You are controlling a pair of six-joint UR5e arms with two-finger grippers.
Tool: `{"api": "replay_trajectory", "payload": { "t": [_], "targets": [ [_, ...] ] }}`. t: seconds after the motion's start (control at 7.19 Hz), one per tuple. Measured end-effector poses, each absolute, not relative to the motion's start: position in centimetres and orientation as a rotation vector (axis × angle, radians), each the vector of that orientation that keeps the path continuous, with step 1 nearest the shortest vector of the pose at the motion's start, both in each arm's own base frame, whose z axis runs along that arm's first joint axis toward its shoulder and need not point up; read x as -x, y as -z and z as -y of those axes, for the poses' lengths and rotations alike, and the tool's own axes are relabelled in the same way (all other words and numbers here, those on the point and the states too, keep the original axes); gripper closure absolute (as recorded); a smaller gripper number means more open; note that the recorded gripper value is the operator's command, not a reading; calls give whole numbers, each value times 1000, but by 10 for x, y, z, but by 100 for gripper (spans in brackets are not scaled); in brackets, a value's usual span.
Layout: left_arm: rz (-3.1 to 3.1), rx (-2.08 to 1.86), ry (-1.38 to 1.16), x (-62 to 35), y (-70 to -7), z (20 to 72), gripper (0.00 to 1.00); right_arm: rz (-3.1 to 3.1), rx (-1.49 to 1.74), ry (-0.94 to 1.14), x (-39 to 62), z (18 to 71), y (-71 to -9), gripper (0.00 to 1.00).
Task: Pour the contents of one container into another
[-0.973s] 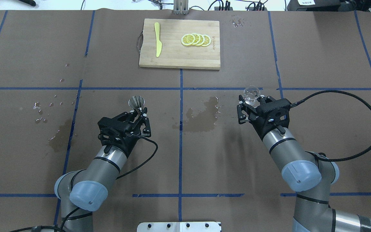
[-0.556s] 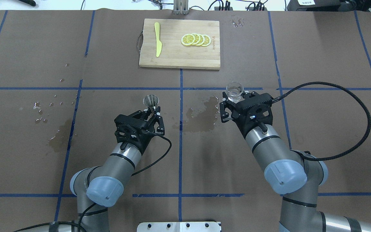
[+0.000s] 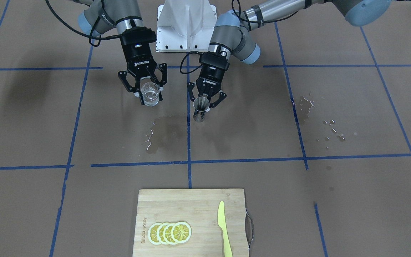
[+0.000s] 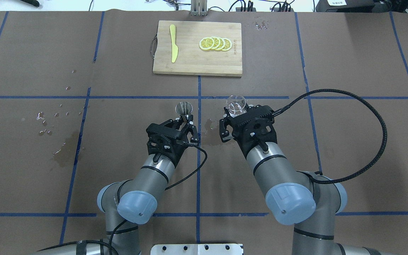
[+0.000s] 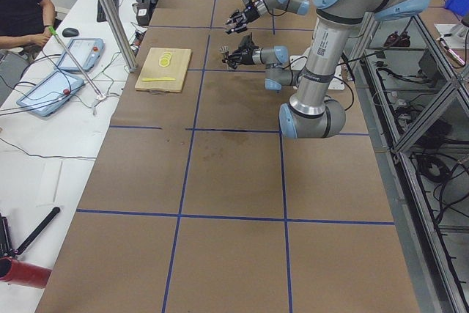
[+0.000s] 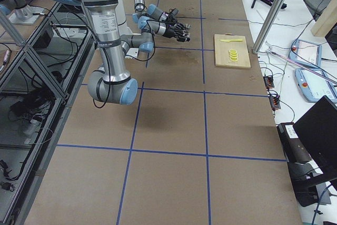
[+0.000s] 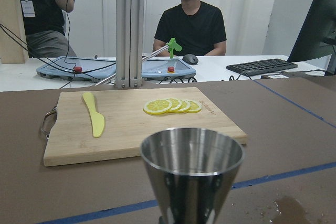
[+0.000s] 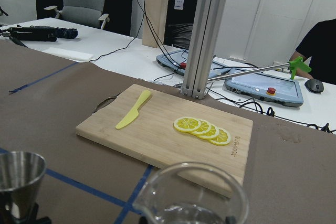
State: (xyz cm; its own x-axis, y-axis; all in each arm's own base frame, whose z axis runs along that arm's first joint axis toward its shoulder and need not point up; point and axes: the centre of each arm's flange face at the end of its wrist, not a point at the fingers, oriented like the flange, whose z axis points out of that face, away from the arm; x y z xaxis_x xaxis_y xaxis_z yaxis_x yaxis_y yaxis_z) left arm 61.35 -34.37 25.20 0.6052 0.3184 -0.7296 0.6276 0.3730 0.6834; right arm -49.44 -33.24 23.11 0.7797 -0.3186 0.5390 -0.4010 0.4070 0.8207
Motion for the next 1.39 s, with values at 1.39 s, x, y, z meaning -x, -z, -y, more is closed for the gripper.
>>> {"api": "replay_trajectory", "payload": {
  "t": [1.39],
  "targets": [
    [-980,-1298,161,-629,-236,342,100,575,-1159,63,504,336,-194,100]
  ]
}}
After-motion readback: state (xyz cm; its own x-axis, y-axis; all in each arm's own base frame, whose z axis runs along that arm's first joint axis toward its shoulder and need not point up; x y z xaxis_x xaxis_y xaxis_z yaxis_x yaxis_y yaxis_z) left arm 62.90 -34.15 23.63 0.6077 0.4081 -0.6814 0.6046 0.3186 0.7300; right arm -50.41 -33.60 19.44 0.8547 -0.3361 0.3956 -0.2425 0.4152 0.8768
